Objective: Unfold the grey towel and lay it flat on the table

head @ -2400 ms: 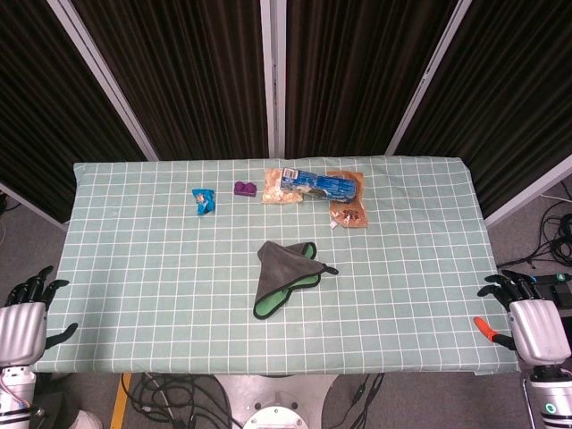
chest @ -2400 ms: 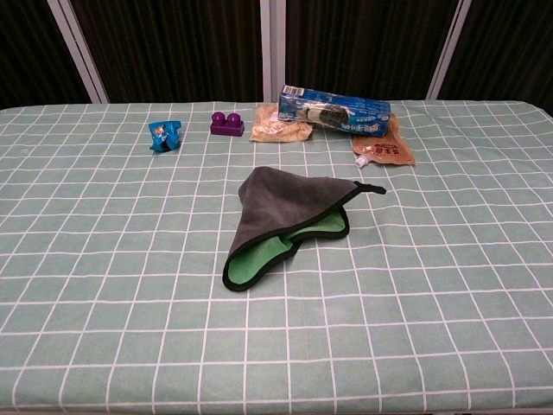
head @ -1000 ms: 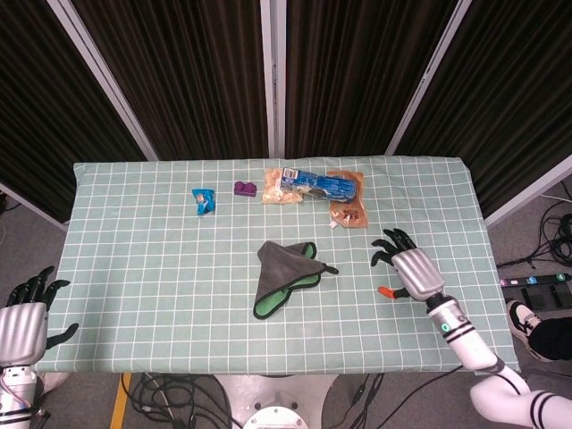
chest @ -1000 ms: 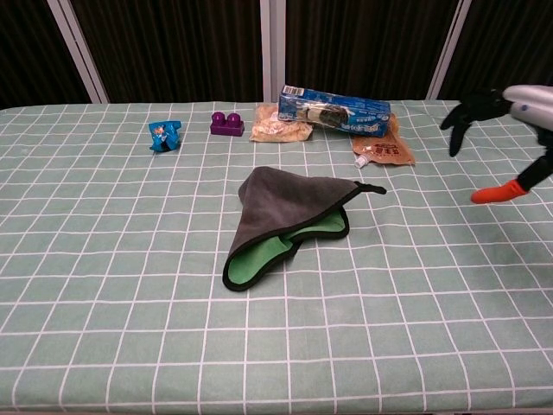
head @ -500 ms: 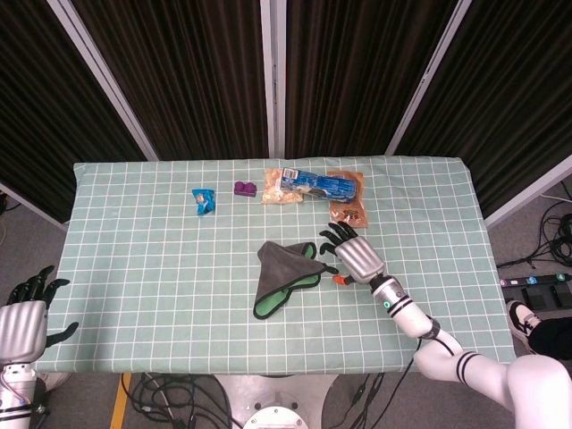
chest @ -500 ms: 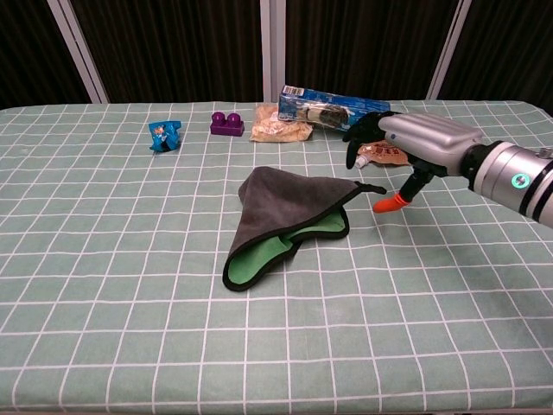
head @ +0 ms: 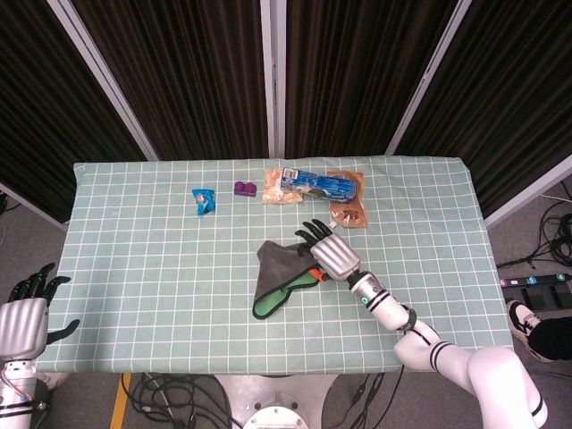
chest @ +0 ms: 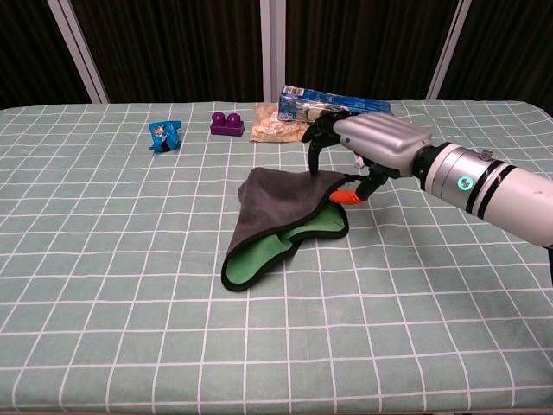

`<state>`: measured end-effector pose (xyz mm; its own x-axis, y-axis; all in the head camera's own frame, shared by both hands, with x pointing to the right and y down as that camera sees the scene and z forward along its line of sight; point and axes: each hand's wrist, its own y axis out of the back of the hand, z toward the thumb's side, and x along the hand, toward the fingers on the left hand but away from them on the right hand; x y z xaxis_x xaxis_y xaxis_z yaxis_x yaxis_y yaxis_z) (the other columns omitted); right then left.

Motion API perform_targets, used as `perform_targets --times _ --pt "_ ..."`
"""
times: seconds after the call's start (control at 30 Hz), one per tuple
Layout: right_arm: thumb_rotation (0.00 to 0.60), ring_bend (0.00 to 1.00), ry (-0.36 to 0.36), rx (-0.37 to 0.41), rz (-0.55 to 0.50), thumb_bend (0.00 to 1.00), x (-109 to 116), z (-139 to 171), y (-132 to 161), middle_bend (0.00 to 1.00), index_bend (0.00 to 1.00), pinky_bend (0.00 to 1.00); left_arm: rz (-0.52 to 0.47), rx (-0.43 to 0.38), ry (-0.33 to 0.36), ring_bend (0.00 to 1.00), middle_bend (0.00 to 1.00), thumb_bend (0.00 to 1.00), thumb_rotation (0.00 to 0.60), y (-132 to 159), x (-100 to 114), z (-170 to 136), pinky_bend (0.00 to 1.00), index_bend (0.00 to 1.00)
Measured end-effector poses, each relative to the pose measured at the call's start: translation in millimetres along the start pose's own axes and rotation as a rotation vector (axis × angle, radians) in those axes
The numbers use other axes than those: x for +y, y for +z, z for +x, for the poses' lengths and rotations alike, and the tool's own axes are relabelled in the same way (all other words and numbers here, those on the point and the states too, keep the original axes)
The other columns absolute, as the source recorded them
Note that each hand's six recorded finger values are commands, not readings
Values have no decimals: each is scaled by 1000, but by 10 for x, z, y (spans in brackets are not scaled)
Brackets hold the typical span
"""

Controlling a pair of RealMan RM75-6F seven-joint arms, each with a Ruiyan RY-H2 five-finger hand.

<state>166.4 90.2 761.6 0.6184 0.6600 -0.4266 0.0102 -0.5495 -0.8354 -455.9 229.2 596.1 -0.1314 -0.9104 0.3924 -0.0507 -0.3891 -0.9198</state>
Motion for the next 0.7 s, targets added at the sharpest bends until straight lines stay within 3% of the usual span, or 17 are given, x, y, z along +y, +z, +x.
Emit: perform_targets --times 0.17,0.6,0.7 --pt "600 21 1 13 7 404 -18 -53 56 211 630 0 0 -10 -4 181 215 145 600 16 -14 19 210 344" --pt "600 18 37 -1 88 408 -48 -59 -32 215 584 0 -7 -23 -5 182 215 145 600 39 -50 63 210 344" --pt "600 18 46 -15 101 406 -64 -74 -77 217 629 0 -12 -22 -5 182 215 145 600 42 -57 78 210 344"
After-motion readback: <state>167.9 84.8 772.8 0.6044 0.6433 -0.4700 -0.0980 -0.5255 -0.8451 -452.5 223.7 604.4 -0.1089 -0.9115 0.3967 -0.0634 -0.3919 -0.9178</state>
